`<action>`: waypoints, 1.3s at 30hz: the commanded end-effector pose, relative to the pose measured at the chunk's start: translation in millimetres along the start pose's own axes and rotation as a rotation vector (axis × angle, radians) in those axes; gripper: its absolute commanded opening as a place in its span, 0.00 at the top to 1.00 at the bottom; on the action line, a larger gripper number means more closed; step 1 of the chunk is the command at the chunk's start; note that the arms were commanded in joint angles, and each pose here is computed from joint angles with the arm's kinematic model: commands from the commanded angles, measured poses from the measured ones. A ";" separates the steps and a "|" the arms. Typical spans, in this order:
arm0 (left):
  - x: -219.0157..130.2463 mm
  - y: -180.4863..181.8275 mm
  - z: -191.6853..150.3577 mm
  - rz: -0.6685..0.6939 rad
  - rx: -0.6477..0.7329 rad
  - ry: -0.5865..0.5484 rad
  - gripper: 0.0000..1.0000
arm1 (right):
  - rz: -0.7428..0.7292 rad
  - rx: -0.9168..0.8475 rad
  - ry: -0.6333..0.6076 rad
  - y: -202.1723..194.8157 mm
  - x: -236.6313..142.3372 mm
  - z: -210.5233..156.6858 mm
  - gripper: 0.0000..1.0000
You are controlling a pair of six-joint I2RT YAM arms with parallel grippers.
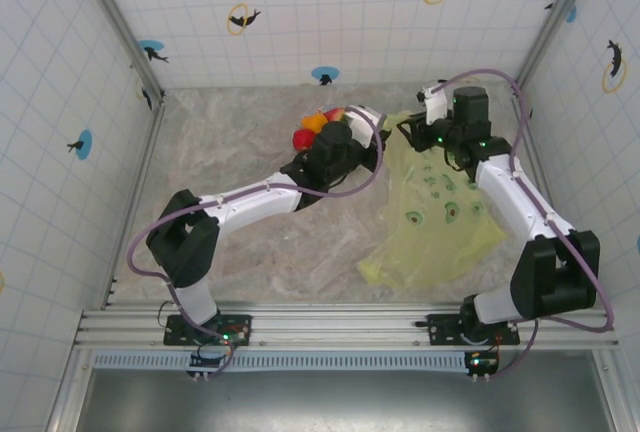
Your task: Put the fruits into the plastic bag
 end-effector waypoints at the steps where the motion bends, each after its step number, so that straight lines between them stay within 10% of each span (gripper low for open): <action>1: -13.9 5.3 17.4 0.060 -0.173 -0.080 1.00 | -0.098 0.052 -0.026 9.1 -23.6 -12.9 0.32; 21: -27.7 8.2 12.0 0.069 -0.249 -0.068 1.00 | -0.094 0.060 0.060 73.5 -40.0 -101.4 0.16; 33: -28.7 10.2 9.3 0.084 -0.301 -0.066 1.00 | -0.304 0.103 0.043 89.2 -26.1 -127.5 0.33; 39: -26.9 11.4 4.5 0.087 -0.317 -0.052 1.00 | -0.290 0.134 -0.003 92.1 -15.3 -128.3 0.62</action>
Point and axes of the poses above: each hand's point on the last joint's axis, 136 mm out from that joint toward the fingers, its own x axis out along the fingers, its own y axis along the line the jaws close on, z = x × y, the point moved 7 cm from there along -x, back along the fingers, and after that the axes turned 4 degrees about -x, right-handed, at the moved point
